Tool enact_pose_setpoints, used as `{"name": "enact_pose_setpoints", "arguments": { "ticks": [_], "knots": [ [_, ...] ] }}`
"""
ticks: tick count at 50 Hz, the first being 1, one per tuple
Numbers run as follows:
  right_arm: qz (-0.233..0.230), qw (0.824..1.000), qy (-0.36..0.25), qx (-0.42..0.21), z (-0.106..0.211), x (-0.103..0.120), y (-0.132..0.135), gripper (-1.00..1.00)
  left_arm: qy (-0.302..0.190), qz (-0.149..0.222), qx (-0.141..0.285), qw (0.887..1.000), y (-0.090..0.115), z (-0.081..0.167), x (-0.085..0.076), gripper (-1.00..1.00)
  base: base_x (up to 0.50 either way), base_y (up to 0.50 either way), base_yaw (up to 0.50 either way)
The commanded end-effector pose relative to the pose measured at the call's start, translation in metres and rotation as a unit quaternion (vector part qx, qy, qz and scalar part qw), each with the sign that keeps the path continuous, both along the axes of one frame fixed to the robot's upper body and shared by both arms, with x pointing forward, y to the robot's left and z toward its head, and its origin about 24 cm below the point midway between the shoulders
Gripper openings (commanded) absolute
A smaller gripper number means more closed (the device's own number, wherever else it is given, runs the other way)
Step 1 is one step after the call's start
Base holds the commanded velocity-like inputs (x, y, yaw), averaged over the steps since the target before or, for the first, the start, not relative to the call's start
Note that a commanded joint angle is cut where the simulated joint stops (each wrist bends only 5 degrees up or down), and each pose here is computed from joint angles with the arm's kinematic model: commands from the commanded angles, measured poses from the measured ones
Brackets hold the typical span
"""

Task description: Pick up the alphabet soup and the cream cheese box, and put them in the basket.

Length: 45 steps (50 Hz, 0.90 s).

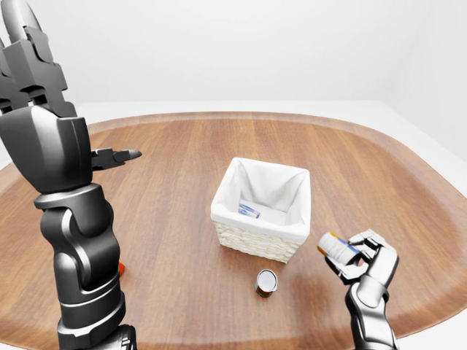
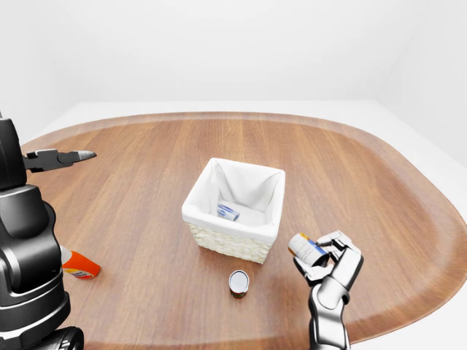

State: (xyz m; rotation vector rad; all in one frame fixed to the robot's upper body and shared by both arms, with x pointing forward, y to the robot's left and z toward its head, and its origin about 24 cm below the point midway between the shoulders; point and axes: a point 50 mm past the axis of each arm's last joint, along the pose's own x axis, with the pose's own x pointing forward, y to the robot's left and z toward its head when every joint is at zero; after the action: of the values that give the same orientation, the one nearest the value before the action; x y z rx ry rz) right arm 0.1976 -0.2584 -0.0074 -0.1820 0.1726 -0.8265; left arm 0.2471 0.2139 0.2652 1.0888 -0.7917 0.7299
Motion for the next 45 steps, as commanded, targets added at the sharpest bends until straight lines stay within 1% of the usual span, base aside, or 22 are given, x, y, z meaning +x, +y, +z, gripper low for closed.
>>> {"name": "enact_pose_setpoints", "arguments": {
  "ticks": [1, 5, 13, 19, 33, 36, 45],
  "knots": [
    [-0.003, 0.999, -0.050, -0.008, 0.021, 0.003, -0.001, -1.00, 0.000, 0.000, -0.001, 1.000, 0.000, 0.000, 0.000, 1.00, 0.00, 0.00, 0.00],
    [-0.002, 0.998, -0.068, -0.010, 0.030, 0.006, -0.001, -1.00, 0.000, -0.002, -0.001, 1.000, 0.000, 0.001, -0.001, 1.00, 0.00, 0.00, 0.00],
    [0.004, 0.997, -0.072, -0.014, 0.039, 0.012, 0.003, -1.00, 0.002, -0.002, -0.003, 1.000, 0.000, -0.001, 0.001, 1.00, 0.00, 0.00, 0.00],
    [0.010, 0.996, -0.082, -0.019, 0.055, 0.019, 0.008, -1.00, 0.003, -0.002, 0.000, 1.000, -0.001, 0.000, 0.001, 1.00, 0.00, 0.00, 0.00],
    [0.014, 0.994, -0.104, -0.014, 0.069, 0.029, 0.008, -1.00, 0.001, -0.002, -0.001, 1.000, -0.001, 0.000, 0.000, 1.00, 0.00, 0.00, 0.00],
    [0.016, 0.993, -0.116, -0.017, 0.075, 0.030, 0.009, -1.00, 0.001, -0.002, -0.002, 1.000, 0.000, -0.001, 0.000, 1.00, 0.00, 0.00, 0.00],
    [0.031, 0.982, -0.181, -0.033, 0.107, 0.037, 0.015, -1.00, 0.000, -0.003, 0.000, 1.000, -0.001, 0.000, 0.000, 1.00, 0.00, 0.00, 0.00]
  ]
}}
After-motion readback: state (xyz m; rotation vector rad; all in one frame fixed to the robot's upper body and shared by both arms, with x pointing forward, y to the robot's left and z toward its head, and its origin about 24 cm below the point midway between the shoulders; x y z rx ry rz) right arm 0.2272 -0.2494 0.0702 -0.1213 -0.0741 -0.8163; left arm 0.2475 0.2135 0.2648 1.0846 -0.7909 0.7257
